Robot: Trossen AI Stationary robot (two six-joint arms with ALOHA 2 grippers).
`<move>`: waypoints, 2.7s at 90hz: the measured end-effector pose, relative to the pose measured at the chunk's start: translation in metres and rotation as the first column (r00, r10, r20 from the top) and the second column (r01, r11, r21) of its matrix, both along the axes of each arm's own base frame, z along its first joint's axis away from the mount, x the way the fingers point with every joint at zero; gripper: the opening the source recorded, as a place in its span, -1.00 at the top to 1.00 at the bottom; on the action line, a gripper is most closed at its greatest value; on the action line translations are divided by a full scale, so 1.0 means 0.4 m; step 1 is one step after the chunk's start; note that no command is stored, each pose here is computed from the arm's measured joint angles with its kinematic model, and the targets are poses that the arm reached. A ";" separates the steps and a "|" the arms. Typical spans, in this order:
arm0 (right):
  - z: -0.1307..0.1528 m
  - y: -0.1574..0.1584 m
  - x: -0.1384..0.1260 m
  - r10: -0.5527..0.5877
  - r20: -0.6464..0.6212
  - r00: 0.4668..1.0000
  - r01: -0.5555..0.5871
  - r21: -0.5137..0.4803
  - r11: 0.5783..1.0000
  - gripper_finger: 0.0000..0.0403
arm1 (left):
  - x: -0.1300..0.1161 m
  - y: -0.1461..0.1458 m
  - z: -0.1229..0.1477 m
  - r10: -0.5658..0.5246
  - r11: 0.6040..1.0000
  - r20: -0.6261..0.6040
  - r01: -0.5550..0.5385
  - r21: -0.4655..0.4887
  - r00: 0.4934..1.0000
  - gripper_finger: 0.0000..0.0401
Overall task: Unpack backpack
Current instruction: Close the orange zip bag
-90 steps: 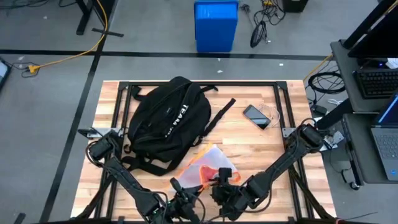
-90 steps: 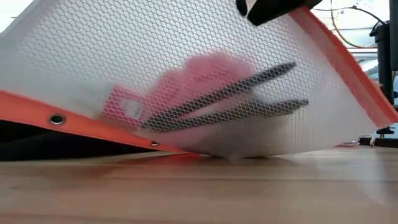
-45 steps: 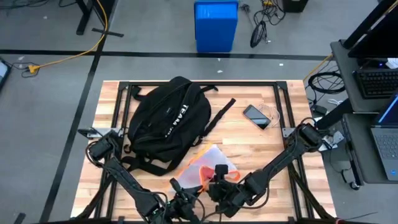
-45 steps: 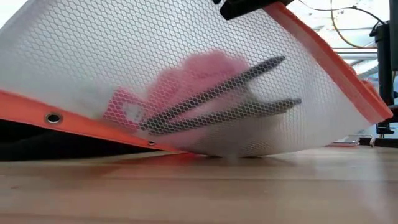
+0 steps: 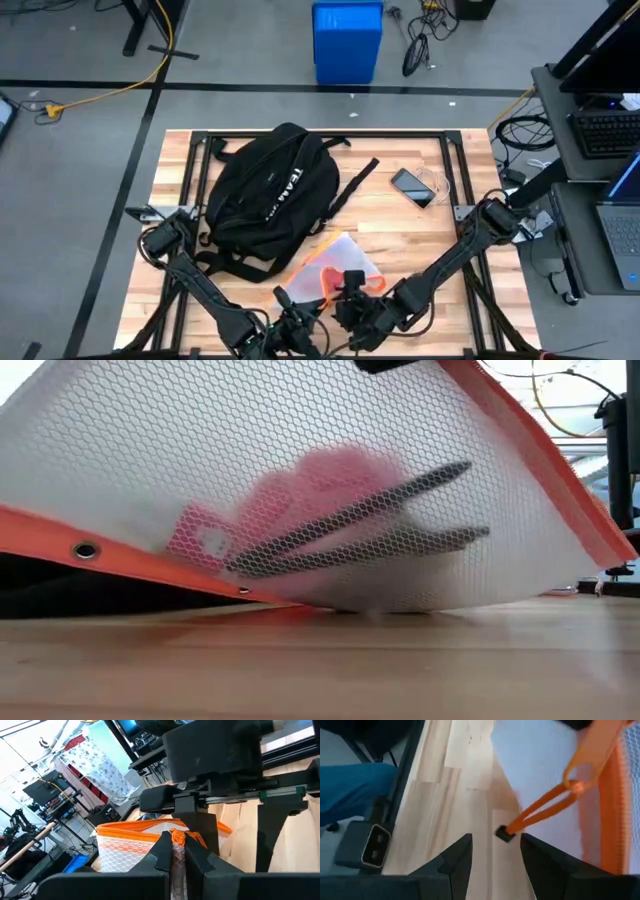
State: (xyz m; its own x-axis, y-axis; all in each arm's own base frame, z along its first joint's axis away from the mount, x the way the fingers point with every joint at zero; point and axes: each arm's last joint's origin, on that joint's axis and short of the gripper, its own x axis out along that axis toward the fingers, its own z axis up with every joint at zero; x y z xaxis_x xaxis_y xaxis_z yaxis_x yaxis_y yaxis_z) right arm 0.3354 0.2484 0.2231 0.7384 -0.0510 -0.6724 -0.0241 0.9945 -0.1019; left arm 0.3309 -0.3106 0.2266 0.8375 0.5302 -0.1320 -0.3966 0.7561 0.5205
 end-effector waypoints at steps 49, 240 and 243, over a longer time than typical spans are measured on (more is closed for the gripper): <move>-0.001 -0.014 0.010 -0.024 -0.006 1.000 0.024 0.018 1.000 0.48 | 0.000 0.000 0.000 0.001 1.000 0.002 -0.001 -0.002 1.000 0.98; -0.047 0.000 0.040 0.082 -0.017 0.997 -0.082 0.009 0.997 0.62 | -0.002 -0.003 -0.001 -0.003 1.000 -0.002 0.003 0.003 1.000 0.98; -0.047 0.000 0.041 0.082 -0.017 0.996 -0.082 0.009 0.997 0.64 | -0.002 -0.002 -0.001 -0.003 1.000 -0.002 0.003 0.003 1.000 0.98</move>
State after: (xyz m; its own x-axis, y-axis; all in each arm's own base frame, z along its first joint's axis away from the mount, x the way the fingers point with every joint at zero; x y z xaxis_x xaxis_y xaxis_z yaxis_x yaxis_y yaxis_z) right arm 0.3516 0.2482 0.2043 0.7280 0.0145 -0.6854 -0.1071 0.9899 -0.0928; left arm 0.3301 -0.3115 0.2262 0.8388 0.5280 -0.1323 -0.3933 0.7560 0.5232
